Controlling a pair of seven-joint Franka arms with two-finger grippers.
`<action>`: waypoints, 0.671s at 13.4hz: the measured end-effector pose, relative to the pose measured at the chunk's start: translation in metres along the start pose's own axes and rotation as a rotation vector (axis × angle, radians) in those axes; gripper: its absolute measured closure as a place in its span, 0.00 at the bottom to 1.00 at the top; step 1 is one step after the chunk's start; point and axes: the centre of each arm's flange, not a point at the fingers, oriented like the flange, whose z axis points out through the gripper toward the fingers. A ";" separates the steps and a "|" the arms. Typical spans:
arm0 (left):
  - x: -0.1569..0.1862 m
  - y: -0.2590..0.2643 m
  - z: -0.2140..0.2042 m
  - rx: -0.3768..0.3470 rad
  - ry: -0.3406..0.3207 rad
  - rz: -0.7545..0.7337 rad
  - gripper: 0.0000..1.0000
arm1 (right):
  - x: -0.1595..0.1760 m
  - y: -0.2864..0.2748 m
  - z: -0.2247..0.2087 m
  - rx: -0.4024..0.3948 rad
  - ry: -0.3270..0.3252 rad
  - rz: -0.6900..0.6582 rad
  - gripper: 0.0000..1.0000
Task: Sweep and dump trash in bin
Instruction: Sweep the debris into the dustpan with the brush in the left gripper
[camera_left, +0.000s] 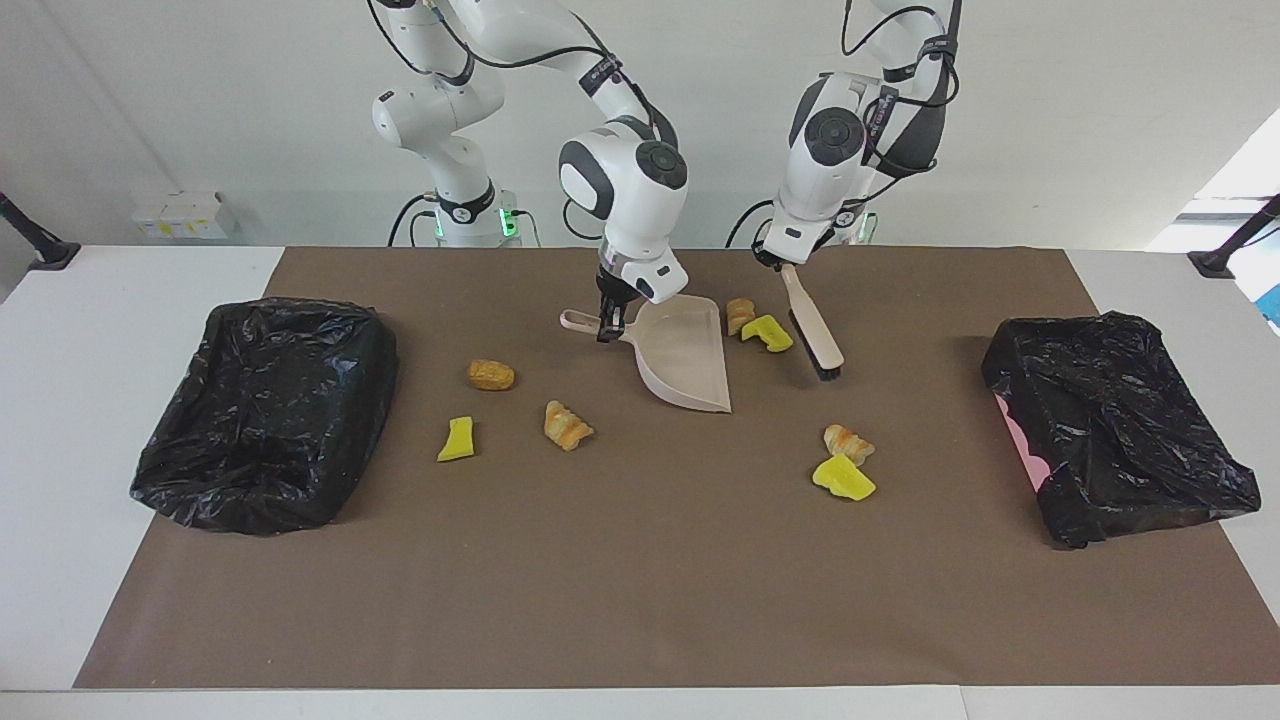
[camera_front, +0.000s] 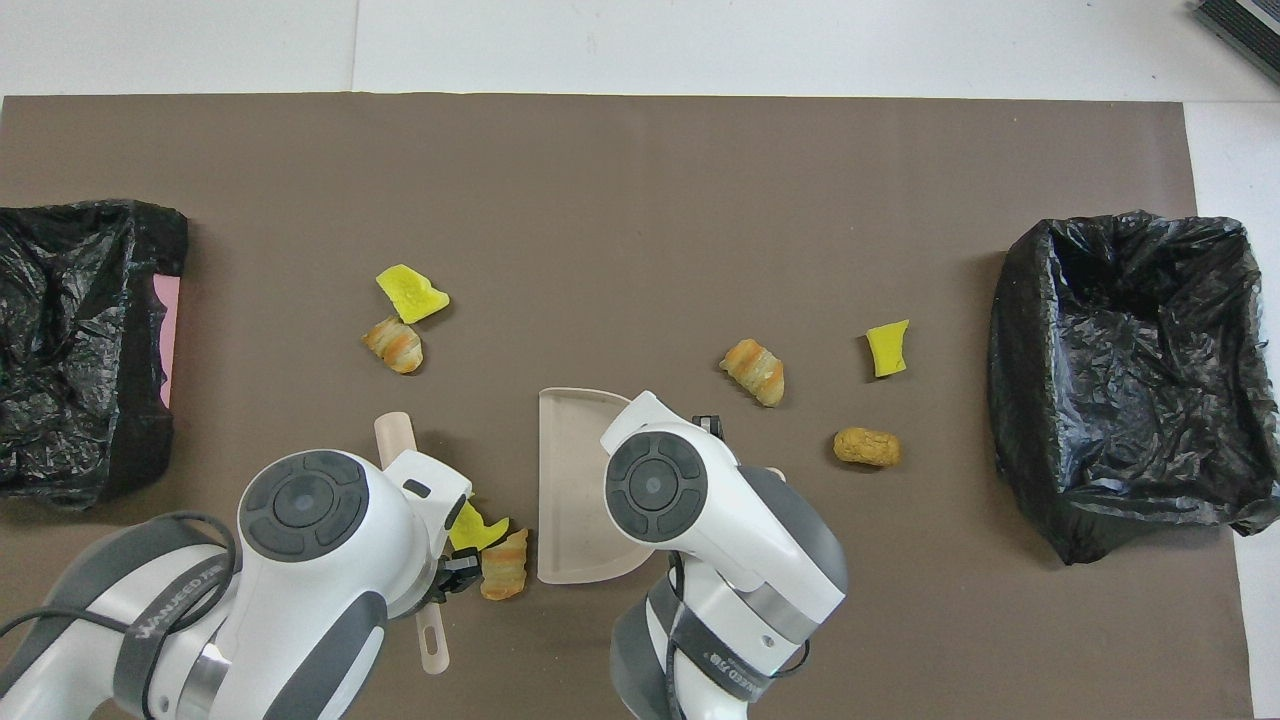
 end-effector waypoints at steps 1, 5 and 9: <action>-0.011 0.001 0.011 0.019 -0.006 -0.018 0.74 | -0.002 -0.006 0.008 -0.019 0.008 -0.018 0.69; -0.039 0.011 0.046 0.014 -0.042 -0.061 0.74 | -0.014 -0.030 0.031 -0.049 0.033 -0.071 0.69; -0.050 0.027 0.055 -0.076 -0.025 -0.064 0.74 | -0.016 -0.034 0.031 -0.046 0.030 -0.078 0.69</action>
